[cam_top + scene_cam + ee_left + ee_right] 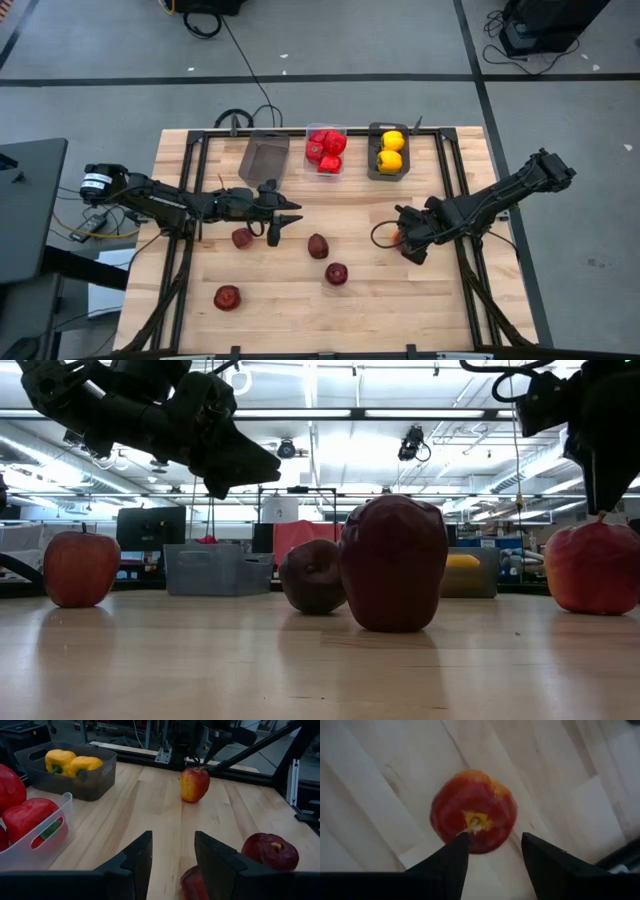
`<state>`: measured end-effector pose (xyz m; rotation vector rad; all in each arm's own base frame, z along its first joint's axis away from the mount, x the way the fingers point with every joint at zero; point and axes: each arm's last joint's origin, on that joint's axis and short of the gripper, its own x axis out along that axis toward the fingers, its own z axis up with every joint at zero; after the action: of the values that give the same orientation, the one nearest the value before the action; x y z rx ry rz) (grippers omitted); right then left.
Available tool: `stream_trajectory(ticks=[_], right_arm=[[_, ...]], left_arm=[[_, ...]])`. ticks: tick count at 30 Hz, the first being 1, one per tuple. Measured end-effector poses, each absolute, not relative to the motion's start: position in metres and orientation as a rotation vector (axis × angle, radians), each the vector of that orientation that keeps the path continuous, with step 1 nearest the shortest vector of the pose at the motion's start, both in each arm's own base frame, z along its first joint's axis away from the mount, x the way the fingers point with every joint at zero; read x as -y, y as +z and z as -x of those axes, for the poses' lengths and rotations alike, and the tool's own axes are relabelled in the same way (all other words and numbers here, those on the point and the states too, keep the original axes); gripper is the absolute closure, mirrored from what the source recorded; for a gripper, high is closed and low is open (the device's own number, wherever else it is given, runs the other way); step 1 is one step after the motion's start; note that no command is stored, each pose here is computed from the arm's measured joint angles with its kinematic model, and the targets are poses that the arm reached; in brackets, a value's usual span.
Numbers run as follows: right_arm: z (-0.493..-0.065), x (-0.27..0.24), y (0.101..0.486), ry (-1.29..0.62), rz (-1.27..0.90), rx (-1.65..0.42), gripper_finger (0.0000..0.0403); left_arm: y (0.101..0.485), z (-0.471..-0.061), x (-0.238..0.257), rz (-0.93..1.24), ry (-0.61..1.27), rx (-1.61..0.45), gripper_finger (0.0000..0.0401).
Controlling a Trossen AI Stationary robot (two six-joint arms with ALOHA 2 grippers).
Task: Sort produce into baskets
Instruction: Put the top right apple into the left black transparent bin
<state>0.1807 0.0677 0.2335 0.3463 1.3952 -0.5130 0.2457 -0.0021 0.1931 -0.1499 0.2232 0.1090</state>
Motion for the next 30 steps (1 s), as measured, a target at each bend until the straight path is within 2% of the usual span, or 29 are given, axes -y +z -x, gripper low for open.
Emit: stream_trajectory(ticks=[4, 16, 23, 30], right_arm=[[-0.185, -0.070, 0.231, -0.469, -0.360, -1.368, 0.0214], [-0.186, -0.071, 0.230, -0.438, -0.364, -1.367, 0.0266], [-0.182, -0.069, 0.238, -0.352, -0.302, -1.382, 0.0249], [-0.184, -0.070, 0.247, -0.312, -0.323, -1.293, 0.0224]], left_arm=[[0.193, -0.246, 0.002, 0.145, 0.109, -0.225, 0.0249], [0.193, -0.246, 0.002, 0.145, 0.109, -0.227, 0.0249], [0.193, -0.246, 0.002, 0.145, 0.109, -0.227, 0.0249], [0.193, -0.246, 0.002, 0.145, 0.109, -0.225, 0.0249]])
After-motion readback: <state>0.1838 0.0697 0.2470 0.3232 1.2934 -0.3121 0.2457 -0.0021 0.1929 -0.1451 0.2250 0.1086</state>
